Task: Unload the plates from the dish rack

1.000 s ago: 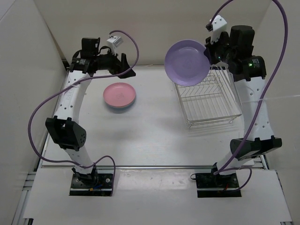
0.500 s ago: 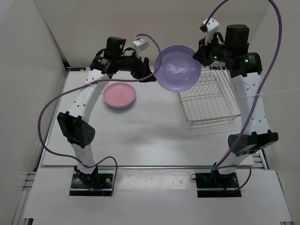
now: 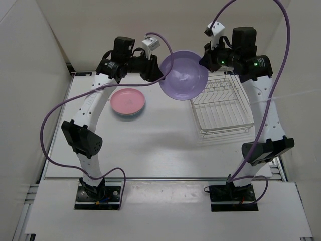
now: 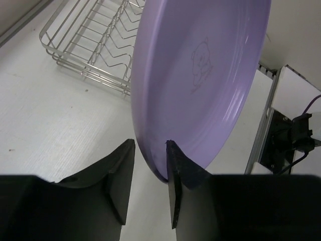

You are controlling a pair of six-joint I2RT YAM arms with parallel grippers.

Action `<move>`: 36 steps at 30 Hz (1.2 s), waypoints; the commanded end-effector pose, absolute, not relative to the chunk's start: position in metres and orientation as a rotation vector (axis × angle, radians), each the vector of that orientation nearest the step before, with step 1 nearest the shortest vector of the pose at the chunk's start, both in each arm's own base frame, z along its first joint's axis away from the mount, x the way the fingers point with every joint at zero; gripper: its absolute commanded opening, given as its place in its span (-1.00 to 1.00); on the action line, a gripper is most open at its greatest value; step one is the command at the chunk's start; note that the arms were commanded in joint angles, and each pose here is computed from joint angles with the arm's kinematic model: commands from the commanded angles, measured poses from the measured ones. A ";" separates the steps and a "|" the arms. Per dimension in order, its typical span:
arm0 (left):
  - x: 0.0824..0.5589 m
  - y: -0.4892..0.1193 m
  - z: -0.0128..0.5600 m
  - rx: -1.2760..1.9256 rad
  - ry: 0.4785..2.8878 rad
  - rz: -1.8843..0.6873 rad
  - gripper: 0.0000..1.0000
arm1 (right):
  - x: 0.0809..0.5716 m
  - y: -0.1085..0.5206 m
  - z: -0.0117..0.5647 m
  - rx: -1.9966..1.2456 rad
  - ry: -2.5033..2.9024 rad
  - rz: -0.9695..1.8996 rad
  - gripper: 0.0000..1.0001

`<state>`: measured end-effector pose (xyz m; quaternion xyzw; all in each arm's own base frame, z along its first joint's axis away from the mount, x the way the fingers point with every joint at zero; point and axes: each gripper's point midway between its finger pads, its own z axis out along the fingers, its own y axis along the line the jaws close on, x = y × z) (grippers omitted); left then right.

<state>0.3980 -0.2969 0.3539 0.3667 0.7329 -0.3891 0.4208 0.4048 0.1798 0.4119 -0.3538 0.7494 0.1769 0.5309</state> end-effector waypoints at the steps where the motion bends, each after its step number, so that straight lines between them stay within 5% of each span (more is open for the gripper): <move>1: 0.398 -0.295 0.378 0.895 1.781 -0.941 -0.18 | 0.400 0.191 0.440 -0.851 1.699 0.437 -1.00; 5: 0.401 -0.294 0.380 0.874 1.786 -0.925 -0.29 | 0.403 0.192 0.436 -0.852 1.708 0.439 -1.00; 9: 0.413 -0.289 0.382 0.813 1.800 -0.869 -0.79 | 0.400 0.193 0.435 -0.855 1.709 0.437 -1.00; 14: 0.427 -0.280 0.384 0.695 1.831 -0.801 -0.79 | 0.405 0.189 0.427 -0.836 1.742 0.406 -1.00; 17: 0.433 -0.267 0.379 0.629 1.866 -0.739 -0.79 | 0.408 0.186 0.419 -0.826 1.769 0.387 -0.65; 19: 0.428 -0.258 0.377 0.605 1.883 -0.730 -0.79 | 0.414 0.180 0.415 -0.800 1.785 0.344 0.26; 25: 0.432 -0.195 0.339 0.454 2.012 -0.679 -0.79 | 0.432 0.161 0.409 -0.714 1.820 0.196 0.81; 36: 0.456 -0.044 0.235 -0.097 2.320 -0.618 -0.79 | 0.433 0.146 0.414 -0.665 1.816 0.106 0.86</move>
